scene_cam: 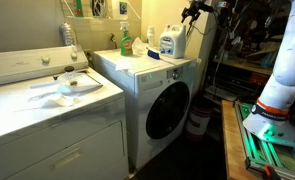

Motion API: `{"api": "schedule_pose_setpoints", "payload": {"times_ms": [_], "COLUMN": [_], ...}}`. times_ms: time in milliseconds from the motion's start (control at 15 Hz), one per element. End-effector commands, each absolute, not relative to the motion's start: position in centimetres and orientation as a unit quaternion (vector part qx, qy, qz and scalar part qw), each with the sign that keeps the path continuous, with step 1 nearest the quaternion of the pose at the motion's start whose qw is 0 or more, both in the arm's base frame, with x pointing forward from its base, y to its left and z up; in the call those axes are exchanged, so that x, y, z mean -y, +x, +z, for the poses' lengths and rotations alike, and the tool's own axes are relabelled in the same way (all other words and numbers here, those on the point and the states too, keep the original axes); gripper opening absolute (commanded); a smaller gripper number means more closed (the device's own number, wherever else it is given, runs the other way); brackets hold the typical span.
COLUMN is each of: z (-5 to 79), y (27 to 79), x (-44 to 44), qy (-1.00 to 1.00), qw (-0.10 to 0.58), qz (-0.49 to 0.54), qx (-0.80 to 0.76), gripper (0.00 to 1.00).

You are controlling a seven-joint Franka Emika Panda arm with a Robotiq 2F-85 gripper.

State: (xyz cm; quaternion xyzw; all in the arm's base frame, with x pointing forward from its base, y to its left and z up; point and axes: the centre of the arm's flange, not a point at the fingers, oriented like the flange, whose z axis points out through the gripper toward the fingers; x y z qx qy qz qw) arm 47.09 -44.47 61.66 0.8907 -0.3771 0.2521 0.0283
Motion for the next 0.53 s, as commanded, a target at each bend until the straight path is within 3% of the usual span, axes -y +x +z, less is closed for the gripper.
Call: {"api": "schedule_pose_setpoints", "payload": {"times_ms": [0, 67, 467], "z": [61.44, 61.39, 61.12], "y": [47.71, 47.81, 48.25], "x": [45.15, 45.14, 44.99], "qy": [0.895, 0.896, 0.899], "qw": [0.015, 0.014, 0.015], "qz": [0.249, 0.247, 0.243], "qx": [0.369, 0.369, 0.364], "gripper": [0.65, 0.68, 0.60]}}
